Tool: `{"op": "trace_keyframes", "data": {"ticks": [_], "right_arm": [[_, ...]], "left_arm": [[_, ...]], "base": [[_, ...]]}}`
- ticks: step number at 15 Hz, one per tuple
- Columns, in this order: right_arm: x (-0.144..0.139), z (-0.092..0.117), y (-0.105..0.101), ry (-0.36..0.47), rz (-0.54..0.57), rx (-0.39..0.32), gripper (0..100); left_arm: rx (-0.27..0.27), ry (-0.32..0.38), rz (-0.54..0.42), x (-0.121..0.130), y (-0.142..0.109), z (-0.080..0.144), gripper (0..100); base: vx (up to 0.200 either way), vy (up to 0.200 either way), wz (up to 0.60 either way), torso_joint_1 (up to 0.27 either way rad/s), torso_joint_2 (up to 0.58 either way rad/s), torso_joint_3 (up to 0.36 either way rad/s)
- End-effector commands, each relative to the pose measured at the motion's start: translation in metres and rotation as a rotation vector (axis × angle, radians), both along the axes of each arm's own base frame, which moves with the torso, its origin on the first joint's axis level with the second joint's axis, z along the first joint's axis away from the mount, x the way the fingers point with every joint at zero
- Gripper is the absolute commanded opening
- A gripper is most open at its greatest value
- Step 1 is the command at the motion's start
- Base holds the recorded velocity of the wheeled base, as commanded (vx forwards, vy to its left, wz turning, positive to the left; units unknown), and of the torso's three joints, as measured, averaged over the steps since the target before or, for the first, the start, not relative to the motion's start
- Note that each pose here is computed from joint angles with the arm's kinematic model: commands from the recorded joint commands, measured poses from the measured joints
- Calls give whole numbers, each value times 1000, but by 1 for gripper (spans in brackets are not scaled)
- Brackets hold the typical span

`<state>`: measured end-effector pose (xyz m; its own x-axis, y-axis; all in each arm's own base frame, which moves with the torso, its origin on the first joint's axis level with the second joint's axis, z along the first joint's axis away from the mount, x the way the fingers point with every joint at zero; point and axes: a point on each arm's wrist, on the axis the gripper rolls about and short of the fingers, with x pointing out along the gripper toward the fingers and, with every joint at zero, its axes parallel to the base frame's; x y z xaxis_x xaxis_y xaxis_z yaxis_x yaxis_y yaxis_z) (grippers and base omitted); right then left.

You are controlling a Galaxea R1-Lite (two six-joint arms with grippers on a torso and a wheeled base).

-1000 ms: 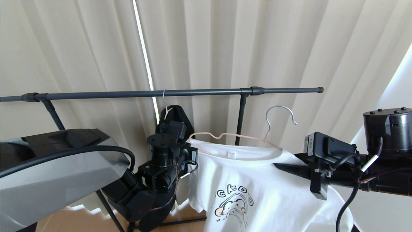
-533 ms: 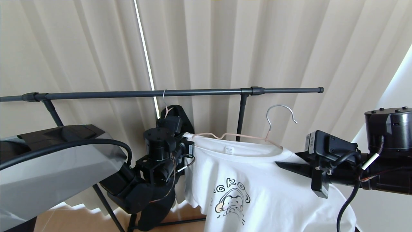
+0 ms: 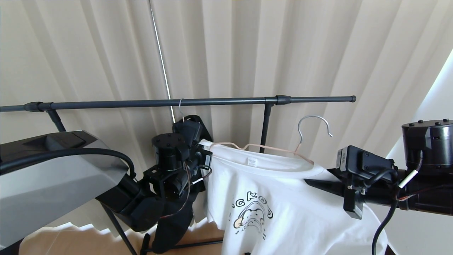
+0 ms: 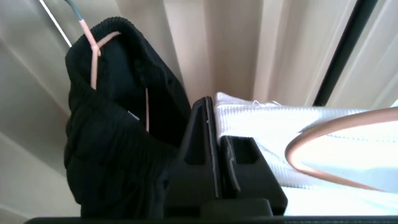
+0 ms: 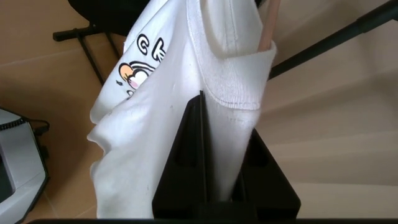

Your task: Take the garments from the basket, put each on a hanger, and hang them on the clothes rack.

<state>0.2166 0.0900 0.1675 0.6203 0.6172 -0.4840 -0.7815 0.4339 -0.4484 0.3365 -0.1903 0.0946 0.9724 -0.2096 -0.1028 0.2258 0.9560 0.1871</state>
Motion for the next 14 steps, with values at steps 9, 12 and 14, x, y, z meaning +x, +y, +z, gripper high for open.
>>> {"op": "trace_keyframes", "data": {"ticks": [9,12,14], "right_arm": [[5,-4,-4,11,-40,-19,0],[8,-5,-1,4,-78,-43,0],[10,-7,2,10,-82,-50,0]], "left_arm": [[61,51,19,4,4,6,0],[96,98,-41,-18,-11,24,0],[139,153,-71,-31,-19,35,0]], "base": [[0,0,0,0,0,0],[0,0,0,0,0,0],[0,0,0,0,0,0]]}}
